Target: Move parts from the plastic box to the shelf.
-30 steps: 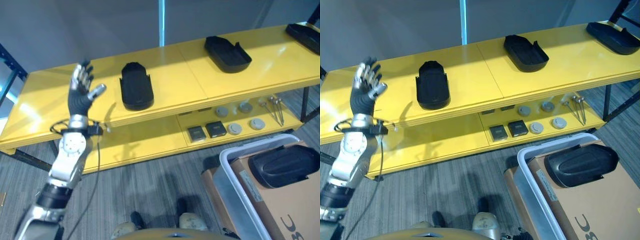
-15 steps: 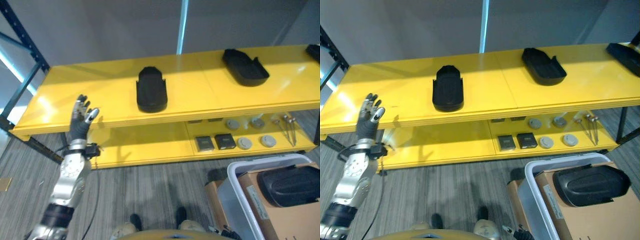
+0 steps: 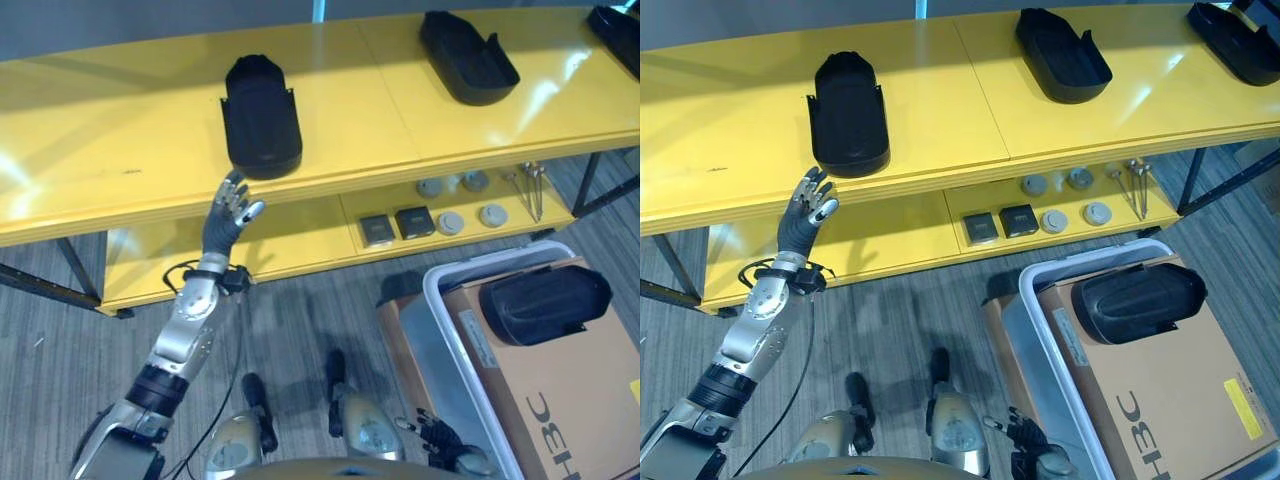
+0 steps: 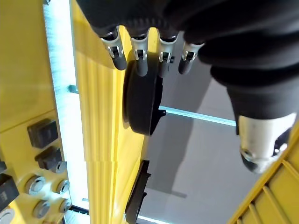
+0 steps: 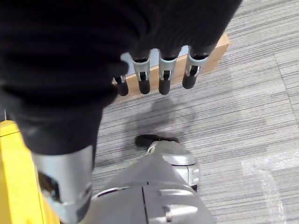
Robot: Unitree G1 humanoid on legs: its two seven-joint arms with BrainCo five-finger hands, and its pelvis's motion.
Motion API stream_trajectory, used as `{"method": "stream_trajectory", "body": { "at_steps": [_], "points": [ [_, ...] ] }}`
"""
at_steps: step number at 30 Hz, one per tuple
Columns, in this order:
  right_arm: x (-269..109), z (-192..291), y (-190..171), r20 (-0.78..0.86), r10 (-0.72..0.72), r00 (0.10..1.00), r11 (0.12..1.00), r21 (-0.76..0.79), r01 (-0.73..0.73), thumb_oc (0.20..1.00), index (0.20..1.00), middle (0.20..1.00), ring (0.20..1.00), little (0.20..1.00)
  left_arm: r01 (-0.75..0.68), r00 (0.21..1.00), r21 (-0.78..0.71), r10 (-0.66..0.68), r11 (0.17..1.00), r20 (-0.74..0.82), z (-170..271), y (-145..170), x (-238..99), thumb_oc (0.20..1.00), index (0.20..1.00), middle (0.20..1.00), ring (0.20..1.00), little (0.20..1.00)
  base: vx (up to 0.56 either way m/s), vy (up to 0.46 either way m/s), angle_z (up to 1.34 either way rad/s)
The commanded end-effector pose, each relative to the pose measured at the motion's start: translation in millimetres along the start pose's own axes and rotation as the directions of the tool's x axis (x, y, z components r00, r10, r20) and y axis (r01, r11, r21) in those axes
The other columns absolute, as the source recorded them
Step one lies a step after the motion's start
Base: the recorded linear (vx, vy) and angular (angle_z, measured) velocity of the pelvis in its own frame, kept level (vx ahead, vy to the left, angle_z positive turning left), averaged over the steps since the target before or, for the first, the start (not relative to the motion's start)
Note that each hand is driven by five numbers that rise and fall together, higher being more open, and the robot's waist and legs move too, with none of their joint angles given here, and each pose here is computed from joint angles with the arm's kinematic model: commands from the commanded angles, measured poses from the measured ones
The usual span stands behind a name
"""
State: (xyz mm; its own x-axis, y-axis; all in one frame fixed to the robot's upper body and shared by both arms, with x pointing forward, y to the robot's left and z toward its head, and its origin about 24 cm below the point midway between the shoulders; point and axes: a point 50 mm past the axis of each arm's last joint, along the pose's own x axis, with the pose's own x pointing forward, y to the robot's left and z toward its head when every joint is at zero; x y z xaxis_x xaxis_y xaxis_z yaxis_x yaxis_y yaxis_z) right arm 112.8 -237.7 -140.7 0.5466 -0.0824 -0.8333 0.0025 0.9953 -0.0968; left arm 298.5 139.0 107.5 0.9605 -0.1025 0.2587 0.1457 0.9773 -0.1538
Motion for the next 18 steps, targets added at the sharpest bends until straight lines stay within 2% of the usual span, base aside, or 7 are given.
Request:
{"method": "stream_trajectory", "body": {
  "at_steps": [1,7,8,9,10,18],
  "points": [
    [1,3,5,-0.006,0.017,1.0,0.999,-0.052,-0.017,1.0,1.0,1.0,1.0,1.0,0.089,0.98,-0.015,-0.085,0.996,0.181,34,-19,21,1.0,1.0,1.0,1.0,1.0,-0.07,-0.072,-0.03],
    [3,8,5,0.013,0.03,0.999,0.997,-0.075,-0.029,1.0,1.0,1.0,1.0,1.0,0.133,0.966,-0.004,-0.129,0.991,0.224,46,-36,30,1.0,1.0,1.0,1.0,1.0,-0.06,-0.033,-0.03],
    [3,11,6,0.024,0.034,0.999,0.996,-0.081,-0.032,1.0,1.0,1.0,1.0,1.0,0.135,0.965,-0.003,-0.131,0.991,0.226,46,-39,32,0.812,0.812,0.812,0.812,0.812,-0.05,-0.009,-0.01],
    [3,11,7,0.027,0.035,0.999,0.996,-0.083,-0.032,1.0,1.0,1.0,1.0,1.0,0.133,0.965,0.002,-0.13,0.991,0.229,46,-39,33,0.351,0.351,0.351,0.351,0.351,-0.05,-0.006,0.0],
    [3,12,7,0.031,0.036,0.999,0.996,-0.084,-0.033,1.0,1.0,1.0,1.0,1.0,0.126,0.964,0.006,-0.124,0.992,0.235,46,-39,35,0.2,0.2,0.2,0.2,0.2,-0.03,0.002,0.0],
    [4,16,5,0.045,0.027,0.999,0.996,-0.09,-0.023,1.0,1.0,1.0,1.0,1.0,0.047,0.966,0.007,-0.048,0.999,0.255,48,-33,38,0.2,0.2,0.2,0.2,0.2,0.0,0.0,0.0]
  ]
}}
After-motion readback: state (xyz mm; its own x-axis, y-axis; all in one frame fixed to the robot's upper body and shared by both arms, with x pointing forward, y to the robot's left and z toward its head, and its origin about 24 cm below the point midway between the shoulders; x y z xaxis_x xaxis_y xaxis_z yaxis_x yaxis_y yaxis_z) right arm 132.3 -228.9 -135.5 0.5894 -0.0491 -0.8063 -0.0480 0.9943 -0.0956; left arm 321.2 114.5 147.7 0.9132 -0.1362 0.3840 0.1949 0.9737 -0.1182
